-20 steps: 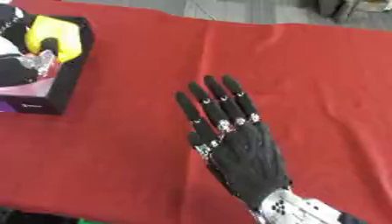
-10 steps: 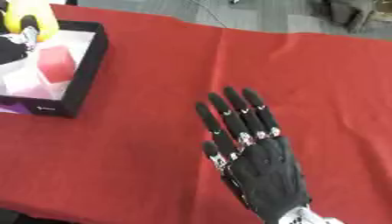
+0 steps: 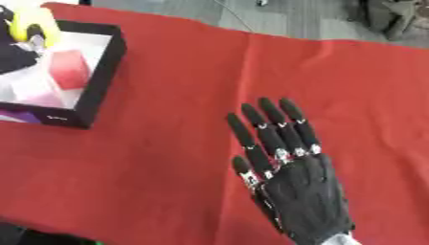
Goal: Pick up the objects with one hand, pass them to the other hand, and then place them into the box on the other side of the table.
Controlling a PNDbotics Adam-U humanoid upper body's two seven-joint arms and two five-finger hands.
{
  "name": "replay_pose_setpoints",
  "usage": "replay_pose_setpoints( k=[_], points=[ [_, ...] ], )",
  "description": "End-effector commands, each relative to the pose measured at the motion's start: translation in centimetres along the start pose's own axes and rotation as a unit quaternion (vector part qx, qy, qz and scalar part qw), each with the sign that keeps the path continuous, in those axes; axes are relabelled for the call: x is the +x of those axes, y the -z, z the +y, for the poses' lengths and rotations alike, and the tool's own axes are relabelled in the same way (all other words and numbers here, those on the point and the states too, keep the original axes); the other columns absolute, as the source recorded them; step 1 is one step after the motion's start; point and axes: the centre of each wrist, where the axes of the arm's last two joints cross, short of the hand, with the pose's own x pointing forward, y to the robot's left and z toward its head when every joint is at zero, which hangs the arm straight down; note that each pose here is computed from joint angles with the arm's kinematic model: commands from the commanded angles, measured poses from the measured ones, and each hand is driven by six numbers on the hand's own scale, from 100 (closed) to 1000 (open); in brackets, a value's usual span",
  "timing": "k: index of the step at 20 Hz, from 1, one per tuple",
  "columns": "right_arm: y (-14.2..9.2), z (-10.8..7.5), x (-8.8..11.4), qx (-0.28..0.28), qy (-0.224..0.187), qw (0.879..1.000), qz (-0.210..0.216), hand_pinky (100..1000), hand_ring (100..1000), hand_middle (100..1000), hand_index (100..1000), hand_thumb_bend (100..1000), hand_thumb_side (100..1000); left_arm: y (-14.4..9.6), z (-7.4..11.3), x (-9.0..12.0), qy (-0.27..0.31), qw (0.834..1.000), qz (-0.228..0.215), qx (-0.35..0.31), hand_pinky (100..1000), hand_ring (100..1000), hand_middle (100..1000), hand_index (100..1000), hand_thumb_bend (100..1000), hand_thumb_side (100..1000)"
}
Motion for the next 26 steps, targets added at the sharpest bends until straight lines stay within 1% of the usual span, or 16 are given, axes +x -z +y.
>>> replay_pose_setpoints(
  k=[1, 3, 4, 6, 7, 8, 10, 12, 14, 17, 19, 21, 22, 24, 25, 26],
  points=[
    [0.3, -0.5, -0.3, -0.013, -0.002, 1.000, -0.001, 859, 848, 796, 889, 516, 100, 1.0, 1.2, -0.4, 0.015, 0.999, 0.007, 0.027, 701, 593, 504, 518, 100, 267],
    [0.3, -0.5, -0.3, -0.013, -0.002, 1.000, 0.000, 861, 848, 797, 889, 515, 100, 1.3, 1.0, -0.8, 0.023, 0.999, 0.018, 0.030, 735, 654, 582, 615, 100, 261],
    [0.2, -0.5, -0.3, -0.012, -0.002, 1.000, 0.001, 861, 848, 797, 889, 513, 100, 1.4, 0.8, -0.9, 0.026, 0.999, 0.023, 0.029, 771, 719, 654, 684, 100, 255],
    [0.2, -0.5, -0.3, -0.010, -0.002, 1.000, 0.002, 862, 849, 797, 888, 508, 100, 1.5, 0.6, -1.1, 0.033, 0.999, 0.030, 0.021, 826, 800, 764, 793, 100, 252],
    [0.2, -0.5, -0.3, -0.009, -0.002, 1.000, 0.003, 863, 849, 798, 888, 502, 100, 1.6, 0.5, -1.2, 0.039, 0.999, 0.032, 0.017, 850, 828, 799, 835, 100, 252],
    [0.2, -0.5, -0.3, -0.008, -0.001, 1.000, 0.003, 863, 849, 798, 888, 499, 100, 1.6, 0.4, -1.3, 0.047, 0.998, 0.033, 0.013, 869, 843, 815, 852, 100, 253],
    [0.2, -0.5, -0.3, -0.007, 0.000, 1.000, 0.002, 862, 849, 797, 887, 509, 100, 1.6, 0.2, -1.5, 0.062, 0.997, 0.038, 0.002, 889, 856, 827, 854, 100, 248],
    [0.1, -0.5, -0.2, -0.005, 0.004, 1.000, 0.000, 860, 848, 796, 886, 521, 100, 1.6, 0.0, -1.6, 0.074, 0.996, 0.041, -0.020, 904, 864, 834, 865, 100, 373],
    [0.1, -0.5, -0.2, -0.005, 0.009, 1.000, -0.002, 860, 848, 796, 886, 527, 100, 1.6, 0.0, -1.7, 0.086, 0.995, 0.044, -0.039, 920, 875, 844, 879, 100, 400],
    [0.1, -0.4, -0.2, -0.007, 0.012, 1.000, -0.001, 857, 848, 796, 885, 527, 100, 1.7, 0.1, -1.6, 0.103, 0.992, 0.046, -0.048, 925, 877, 844, 885, 100, 351],
    [0.1, -0.4, -0.3, -0.007, 0.013, 1.000, -0.001, 857, 848, 796, 885, 527, 100, 1.8, 0.2, -1.5, 0.109, 0.992, 0.049, -0.047, 921, 873, 839, 882, 100, 278],
    [0.0, -0.4, -0.3, -0.007, 0.013, 1.000, 0.000, 857, 848, 796, 885, 526, 100, 1.8, 0.3, -1.5, 0.111, 0.991, 0.052, -0.044, 914, 868, 833, 877, 100, 252],
    [0.0, -0.4, -0.3, -0.007, 0.013, 1.000, 0.001, 857, 848, 796, 885, 521, 100, 1.8, 0.4, -1.4, 0.109, 0.992, 0.052, -0.042, 905, 861, 828, 870, 100, 248],
    [0.0, -0.4, -0.3, -0.008, 0.011, 1.000, 0.004, 853, 848, 795, 884, 510, 100, 1.7, 0.7, -0.8, 0.092, 0.994, 0.045, -0.033, 857, 827, 802, 835, 100, 254],
    [0.0, -0.4, -0.4, -0.009, 0.010, 1.000, 0.006, 851, 849, 795, 884, 505, 100, 1.5, 1.0, -0.2, 0.072, 0.996, 0.034, -0.027, 829, 804, 781, 810, 100, 272],
    [0.0, -0.4, -0.4, -0.011, 0.009, 1.000, 0.010, 848, 849, 795, 883, 498, 100, 1.2, 1.4, 0.6, 0.044, 0.999, 0.017, -0.025, 813, 787, 768, 794, 100, 309]
  ],
)
